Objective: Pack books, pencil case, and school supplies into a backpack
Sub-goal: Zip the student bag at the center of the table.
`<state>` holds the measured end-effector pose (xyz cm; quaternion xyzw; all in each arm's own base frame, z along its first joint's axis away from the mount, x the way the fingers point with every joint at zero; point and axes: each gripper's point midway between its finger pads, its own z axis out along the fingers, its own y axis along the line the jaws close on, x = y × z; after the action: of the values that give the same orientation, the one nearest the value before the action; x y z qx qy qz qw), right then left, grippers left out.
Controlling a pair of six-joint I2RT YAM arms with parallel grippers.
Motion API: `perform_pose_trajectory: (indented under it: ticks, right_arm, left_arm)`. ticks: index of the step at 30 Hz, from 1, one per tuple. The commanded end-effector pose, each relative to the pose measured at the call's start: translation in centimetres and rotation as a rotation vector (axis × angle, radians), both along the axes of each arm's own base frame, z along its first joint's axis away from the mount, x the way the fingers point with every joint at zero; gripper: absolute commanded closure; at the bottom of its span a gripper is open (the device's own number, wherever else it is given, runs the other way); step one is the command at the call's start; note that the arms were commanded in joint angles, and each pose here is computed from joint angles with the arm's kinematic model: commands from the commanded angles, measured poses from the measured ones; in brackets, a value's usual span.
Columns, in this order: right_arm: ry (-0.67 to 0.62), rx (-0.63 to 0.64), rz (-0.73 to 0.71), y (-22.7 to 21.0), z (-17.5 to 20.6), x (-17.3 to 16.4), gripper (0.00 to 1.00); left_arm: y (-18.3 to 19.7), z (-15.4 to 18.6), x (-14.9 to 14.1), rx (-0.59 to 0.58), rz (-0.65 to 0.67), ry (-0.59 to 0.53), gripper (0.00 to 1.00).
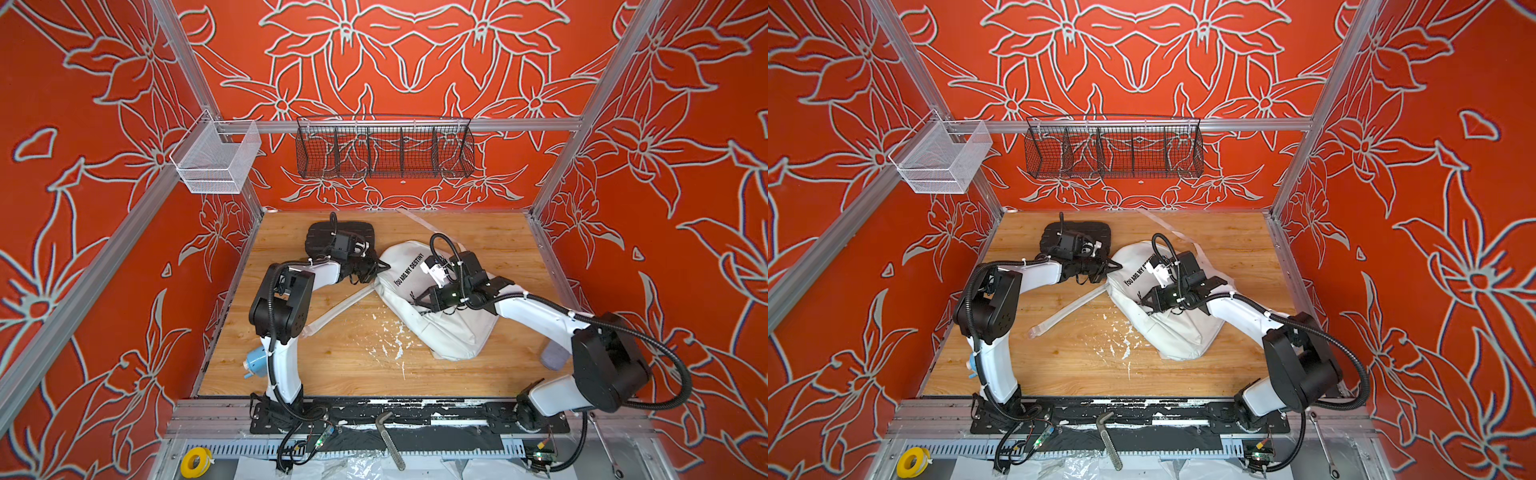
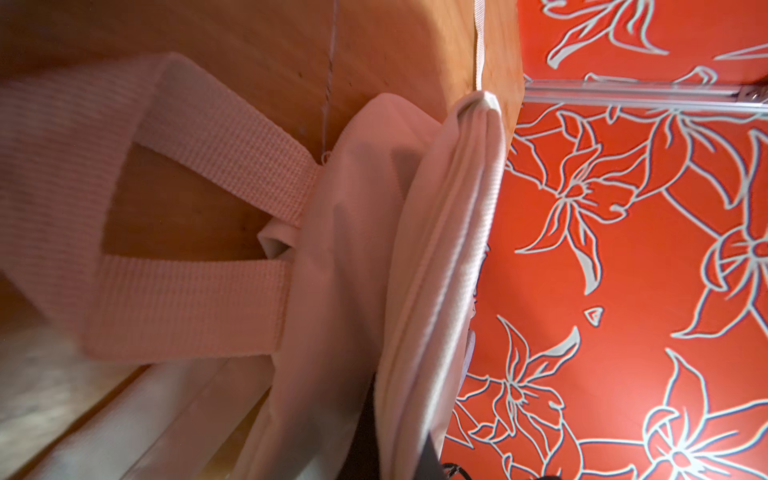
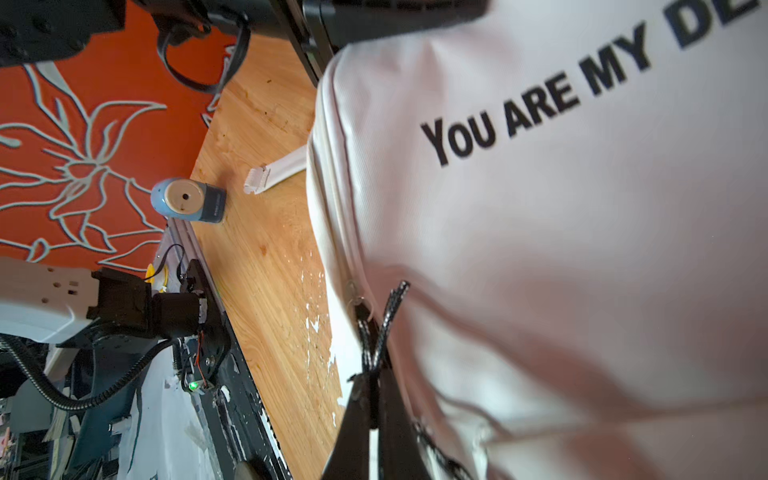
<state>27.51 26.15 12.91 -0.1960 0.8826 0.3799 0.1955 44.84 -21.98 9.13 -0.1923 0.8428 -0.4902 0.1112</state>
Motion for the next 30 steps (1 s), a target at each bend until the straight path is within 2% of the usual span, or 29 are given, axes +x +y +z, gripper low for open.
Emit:
perform_pose_trajectory:
  ticks: [1, 5, 7, 10, 11, 12, 13, 14, 16, 18, 19, 23, 27, 30]
  right_arm:
    - [0.043, -0.098, -0.007, -1.7, -1.9, -1.5, 1.0]
    - [-0.067, -0.072, -0.027, -1.8, 0.2, -0.7, 0.99]
    - [-0.16, -0.058, -0.038, -1.9, 2.0, 0.2, 0.76]
    - [-0.277, -0.124, -0.049, -3.2, 3.5, 0.9, 0.61]
    - [-0.3, -0.156, -0.053, -3.7, 3.5, 0.9, 0.58]
    - [-0.32, -0.198, -0.05, -4.3, 3.4, 0.9, 0.55]
    - [-0.331, -0.245, -0.047, -5.1, 3.0, 0.9, 0.52]
    - [-0.326, -0.285, -0.042, -5.6, 2.5, 0.8, 0.51]
    - [-0.287, -0.36, -0.014, -6.5, 1.2, 0.2, 0.5]
    - [-0.245, -0.408, -0.005, -7.2, 0.3, -0.2, 0.49]
    - [-0.232, -0.417, 0.001, -7.3, 0.0, -0.4, 0.49]
    - [-0.221, -0.43, 0.019, -7.6, -0.8, -1.0, 0.47]
    - [-0.203, -0.459, 0.024, -8.1, -1.7, -0.9, 0.45]
    - [-0.172, -0.484, 0.034, -8.4, -2.5, -0.9, 0.45]
  left_arm:
    - [0.9, 2.8, 1.5, -0.022, 0.016, -0.077, 1.0]
    - [1.1, 3.3, 1.3, 0.021, -0.018, -0.098, 1.0]
    - [1.3, 3.5, 0.6, 0.055, -0.057, -0.108, 1.0]
    - [1.7, 3.5, -0.7, 0.141, -0.144, -0.121, 1.0]
    - [1.8, 3.5, -1.0, 0.167, -0.17, -0.121, 0.93]
    - [1.8, 3.5, -1.3, 0.189, -0.206, -0.121, 0.78]
    - [1.9, 3.4, -1.5, 0.212, -0.231, -0.115, 0.68]
    - [2.0, 3.5, -1.5, 0.225, -0.244, -0.119, 0.62]
    - [2.3, 4.1, -1.2, 0.259, -0.243, -0.14, 0.44]
    - [2.9, 4.8, -1.0, 0.305, -0.221, -0.164, 0.08]
    - [3.2, 5.2, -1.1, 0.325, -0.214, -0.177, 0.02]
    - [3.0, 5.9, -2.6, 0.398, -0.255, -0.189, 0.02]
    - [2.8, 5.3, -6.1, 0.571, -0.339, -0.159, 0.03]
    - [2.6, 5.7, -8.5, 0.616, -0.345, -0.153, 0.03]
